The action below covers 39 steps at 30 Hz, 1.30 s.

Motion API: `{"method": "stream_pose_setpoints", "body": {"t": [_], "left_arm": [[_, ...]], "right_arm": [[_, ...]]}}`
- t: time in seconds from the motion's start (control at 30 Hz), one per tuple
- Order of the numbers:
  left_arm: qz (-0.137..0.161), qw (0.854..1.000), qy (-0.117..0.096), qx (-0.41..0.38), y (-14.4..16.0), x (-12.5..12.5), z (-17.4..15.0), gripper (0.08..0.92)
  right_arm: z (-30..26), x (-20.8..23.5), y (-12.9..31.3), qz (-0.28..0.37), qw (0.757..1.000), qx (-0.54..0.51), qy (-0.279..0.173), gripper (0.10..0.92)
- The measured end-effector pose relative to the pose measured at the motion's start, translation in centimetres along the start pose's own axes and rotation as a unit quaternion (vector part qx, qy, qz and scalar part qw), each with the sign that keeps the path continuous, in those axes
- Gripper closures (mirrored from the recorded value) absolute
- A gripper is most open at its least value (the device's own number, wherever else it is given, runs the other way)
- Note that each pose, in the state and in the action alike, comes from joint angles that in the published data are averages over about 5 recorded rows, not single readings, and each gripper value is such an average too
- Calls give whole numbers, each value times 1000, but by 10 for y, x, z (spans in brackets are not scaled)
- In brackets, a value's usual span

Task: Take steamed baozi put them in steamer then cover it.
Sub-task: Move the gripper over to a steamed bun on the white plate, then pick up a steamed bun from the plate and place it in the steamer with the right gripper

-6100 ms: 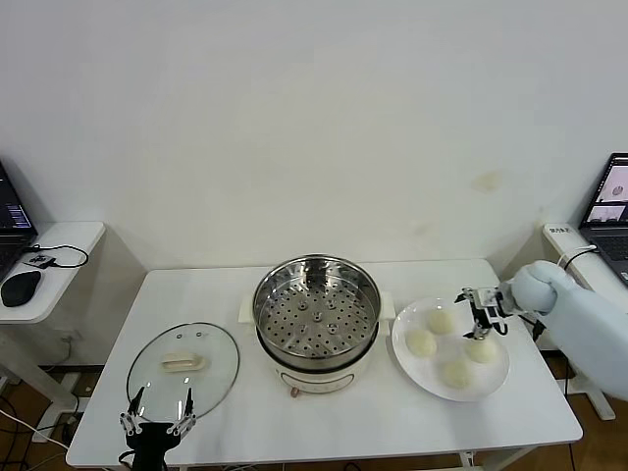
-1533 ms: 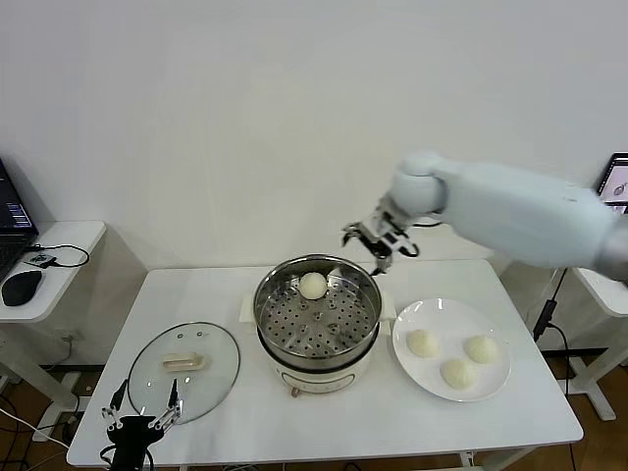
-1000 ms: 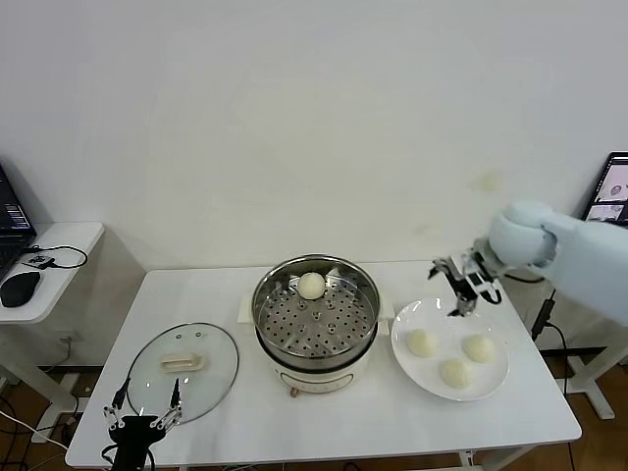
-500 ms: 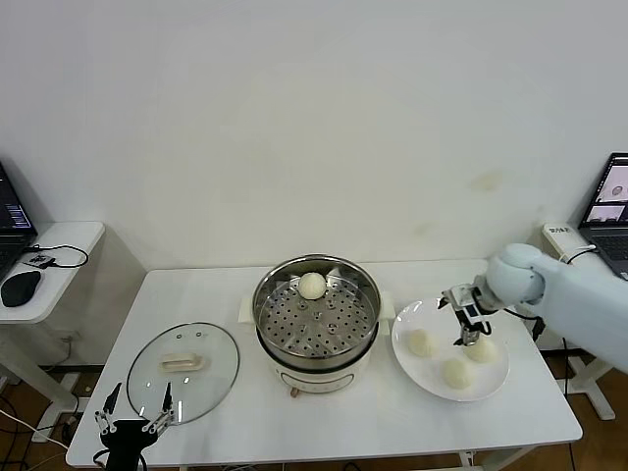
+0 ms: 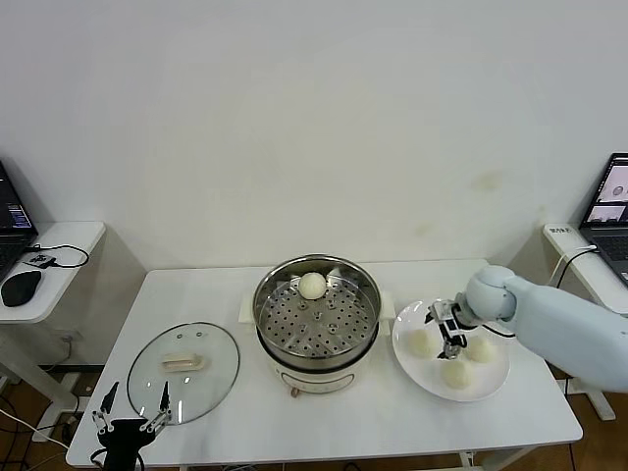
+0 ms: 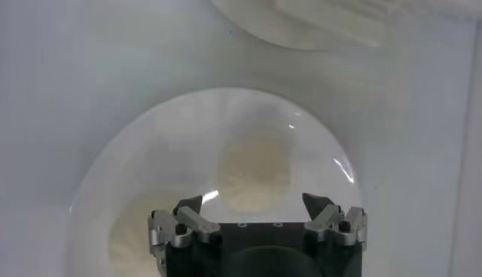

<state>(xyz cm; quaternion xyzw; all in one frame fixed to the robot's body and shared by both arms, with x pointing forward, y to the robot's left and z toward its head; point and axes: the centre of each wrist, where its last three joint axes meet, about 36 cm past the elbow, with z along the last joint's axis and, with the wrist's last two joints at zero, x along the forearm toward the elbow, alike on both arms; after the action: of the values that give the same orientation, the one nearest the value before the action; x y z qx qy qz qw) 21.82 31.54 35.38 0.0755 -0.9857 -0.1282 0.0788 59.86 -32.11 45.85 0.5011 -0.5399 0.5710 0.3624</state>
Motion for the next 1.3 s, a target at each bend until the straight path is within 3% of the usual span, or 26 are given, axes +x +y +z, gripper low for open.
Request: {"method": "stream_pose_setpoints", "body": {"t": [0.3, 0.8, 1.03, 1.3], "left_arm": [[-1, 1000, 0, 0, 0, -1, 1, 177], [-3, 1000, -1, 0, 1, -1, 0, 177], [0, 1000, -6, 2, -1, -1, -3, 177], [4, 1000, -13, 3, -2, -2, -8, 177]], "right_arm": [[-3, -18, -3, 3, 1000, -11, -3, 206], [-2, -16, -9, -2, 1000, -19, -4, 359], [4, 18, -21, -1, 1000, -23, -5, 369], [2, 88, -44, 24, 999, -25, -16, 369]]}}
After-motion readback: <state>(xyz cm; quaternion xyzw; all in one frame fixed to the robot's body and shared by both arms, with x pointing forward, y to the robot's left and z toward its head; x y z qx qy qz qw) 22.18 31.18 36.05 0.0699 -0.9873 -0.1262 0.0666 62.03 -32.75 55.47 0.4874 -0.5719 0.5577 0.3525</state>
